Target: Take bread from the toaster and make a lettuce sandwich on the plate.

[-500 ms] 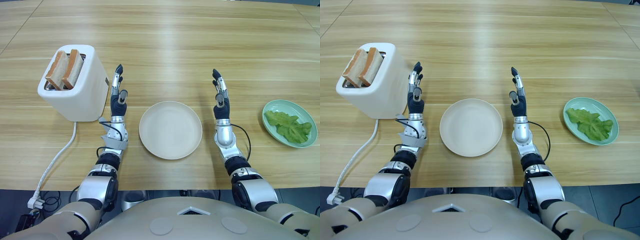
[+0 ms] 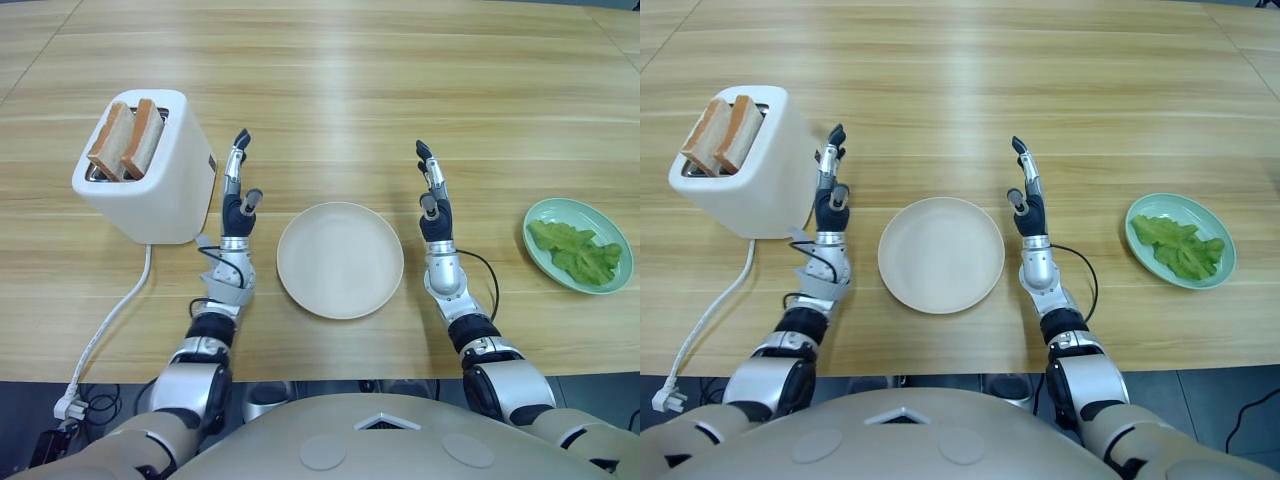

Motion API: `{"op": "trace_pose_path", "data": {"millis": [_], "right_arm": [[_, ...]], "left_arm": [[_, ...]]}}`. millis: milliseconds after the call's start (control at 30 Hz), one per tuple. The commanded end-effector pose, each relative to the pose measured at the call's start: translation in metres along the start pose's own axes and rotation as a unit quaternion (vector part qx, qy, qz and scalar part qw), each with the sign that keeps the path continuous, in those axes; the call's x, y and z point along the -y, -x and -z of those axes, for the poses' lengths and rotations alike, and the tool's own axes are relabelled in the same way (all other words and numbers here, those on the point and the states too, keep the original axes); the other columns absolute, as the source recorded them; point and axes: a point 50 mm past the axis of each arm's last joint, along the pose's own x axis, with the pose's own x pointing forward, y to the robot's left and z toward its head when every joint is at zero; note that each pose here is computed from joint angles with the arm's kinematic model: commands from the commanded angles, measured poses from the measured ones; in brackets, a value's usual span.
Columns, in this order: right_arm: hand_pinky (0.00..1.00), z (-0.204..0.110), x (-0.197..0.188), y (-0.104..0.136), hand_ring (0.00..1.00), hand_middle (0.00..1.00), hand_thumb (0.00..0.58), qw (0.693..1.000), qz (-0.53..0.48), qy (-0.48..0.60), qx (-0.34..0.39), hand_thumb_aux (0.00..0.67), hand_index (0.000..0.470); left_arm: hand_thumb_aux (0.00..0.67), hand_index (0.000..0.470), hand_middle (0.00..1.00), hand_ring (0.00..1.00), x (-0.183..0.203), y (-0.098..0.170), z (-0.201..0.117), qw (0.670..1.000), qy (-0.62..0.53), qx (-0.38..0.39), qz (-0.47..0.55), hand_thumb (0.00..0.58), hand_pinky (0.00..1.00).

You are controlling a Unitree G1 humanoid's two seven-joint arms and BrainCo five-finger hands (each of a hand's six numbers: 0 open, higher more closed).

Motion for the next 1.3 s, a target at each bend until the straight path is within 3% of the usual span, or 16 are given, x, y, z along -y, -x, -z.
{"op": "trace_pose_path", "data": {"millis": [33, 233, 400, 700, 1100, 1133, 1167, 1200, 1300], "right_arm": [[0.00, -0.001, -0.003, 0.004, 0.00, 0.00, 0.000, 1.000, -0.014, 0.008, 0.002, 0.000, 0.000], [0.00, -0.002, -0.001, 0.003, 0.00, 0.00, 0.000, 1.000, -0.019, 0.014, 0.010, 0.000, 0.000], [0.00, -0.002, -0.002, 0.003, 0.00, 0.00, 0.000, 1.000, -0.023, 0.018, 0.009, 0.000, 0.000], [0.00, -0.001, -0.007, 0.001, 0.00, 0.00, 0.000, 0.999, -0.033, 0.018, 0.005, 0.000, 0.000], [0.00, 0.000, -0.009, 0.002, 0.00, 0.00, 0.000, 0.999, -0.046, 0.025, 0.002, 0.000, 0.000], [0.00, 0.000, -0.009, 0.002, 0.00, 0.00, 0.000, 0.999, -0.046, 0.025, 0.002, 0.000, 0.000], [0.00, 0.000, -0.010, 0.002, 0.00, 0.00, 0.000, 0.999, -0.047, 0.025, 0.002, 0.000, 0.000], [0.00, 0.000, -0.010, 0.002, 0.00, 0.00, 0.000, 0.999, -0.047, 0.025, 0.003, 0.000, 0.000], [0.00, 0.000, -0.009, 0.003, 0.00, 0.00, 0.000, 0.999, -0.048, 0.025, 0.003, 0.000, 0.000]], "left_arm": [[0.000, 0.000, 0.00, 0.00, -0.076, -0.015, -0.015, 0.973, -0.212, 0.047, -0.082, 0.000, 0.00], [0.000, 0.000, 0.00, 0.00, -0.159, 0.007, 0.022, 0.907, -0.402, -0.091, -0.087, 0.000, 0.00], [0.000, 0.000, 0.00, 0.00, -0.185, 0.024, 0.064, 0.877, -0.424, -0.220, -0.059, 0.000, 0.00], [0.000, 0.000, 0.00, 0.00, -0.173, 0.020, 0.104, 0.856, -0.424, -0.295, 0.028, 0.000, 0.00], [0.000, 0.000, 0.00, 0.00, -0.148, 0.018, 0.115, 0.859, -0.404, -0.297, 0.102, 0.000, 0.00], [0.134, 0.092, 0.00, 0.00, -0.148, 0.018, 0.115, 0.859, -0.404, -0.297, 0.105, 0.209, 0.00], [0.368, 0.253, 0.00, 0.00, -0.148, 0.018, 0.115, 0.859, -0.404, -0.296, 0.107, 0.462, 0.00], [0.641, 0.440, 0.00, 0.00, -0.147, 0.017, 0.114, 0.859, -0.405, -0.292, 0.109, 0.579, 0.00], [0.670, 0.460, 0.00, 0.00, -0.144, 0.012, 0.111, 0.863, -0.411, -0.271, 0.112, 0.580, 0.00]]}}
